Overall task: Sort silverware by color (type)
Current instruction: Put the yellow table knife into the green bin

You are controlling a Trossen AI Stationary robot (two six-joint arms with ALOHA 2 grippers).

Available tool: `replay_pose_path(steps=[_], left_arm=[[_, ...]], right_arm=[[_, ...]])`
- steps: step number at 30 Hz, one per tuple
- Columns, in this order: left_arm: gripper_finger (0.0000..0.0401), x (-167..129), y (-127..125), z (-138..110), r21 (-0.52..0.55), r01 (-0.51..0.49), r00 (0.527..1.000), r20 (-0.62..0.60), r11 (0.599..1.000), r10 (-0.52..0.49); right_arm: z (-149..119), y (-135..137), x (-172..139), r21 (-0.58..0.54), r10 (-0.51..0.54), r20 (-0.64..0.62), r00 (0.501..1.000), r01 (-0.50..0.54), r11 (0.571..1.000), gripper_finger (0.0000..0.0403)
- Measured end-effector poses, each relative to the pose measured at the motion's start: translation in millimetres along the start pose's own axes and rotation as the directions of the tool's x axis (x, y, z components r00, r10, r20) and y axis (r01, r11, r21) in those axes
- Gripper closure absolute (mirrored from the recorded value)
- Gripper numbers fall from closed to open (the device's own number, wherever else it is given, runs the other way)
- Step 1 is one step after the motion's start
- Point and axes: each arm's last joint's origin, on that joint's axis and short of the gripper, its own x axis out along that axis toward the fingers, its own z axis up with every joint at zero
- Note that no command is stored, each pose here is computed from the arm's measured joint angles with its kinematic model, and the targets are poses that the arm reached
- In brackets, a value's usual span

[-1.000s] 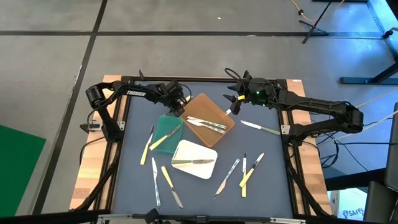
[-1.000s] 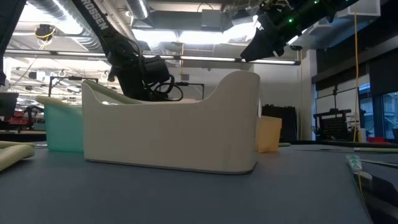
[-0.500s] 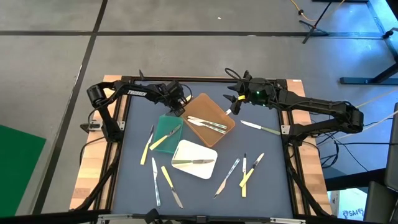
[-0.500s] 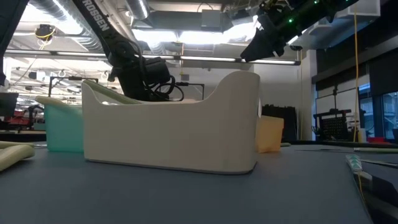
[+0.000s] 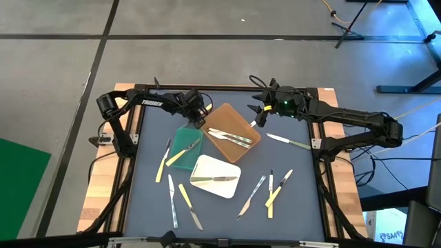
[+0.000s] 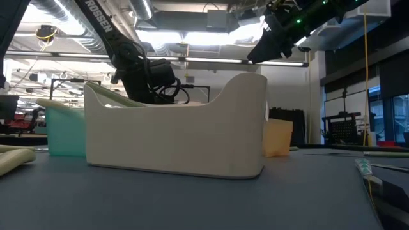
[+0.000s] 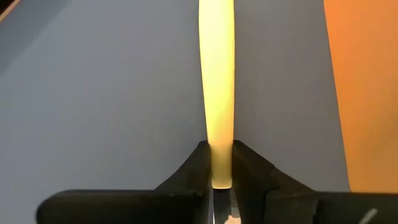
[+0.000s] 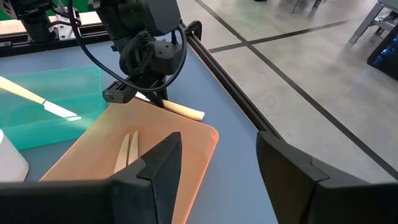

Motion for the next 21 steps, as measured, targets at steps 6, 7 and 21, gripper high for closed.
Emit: replay_pose_path(steps=[6, 7, 21], left_arm=[[0.0366, 0.0, 0.0, 0.5, -0.002, -0.001, 1.000, 0.007, 1.000, 0.001], [0.0365, -1.0, 0.2, 0.9, -0.003, 0.000, 1.000, 0.011, 1.000, 0.000], [0.0365, -51.8, 19.5, 18.6, -0.074, -0.076, 0.974, 0.207, 0.994, 0.089]], right_arm=[[0.0, -0.1, 0.0, 0.000, 0.000, 0.000, 1.000, 0.000, 1.000, 0.0207], [0.0, 0.0, 0.0, 0.000, 0.000, 0.000, 1.000, 0.000, 1.000, 0.0207], [0.5, -0.1, 0.0, 0.001, -0.001, 0.005, 1.000, 0.001, 1.000, 0.0207]])
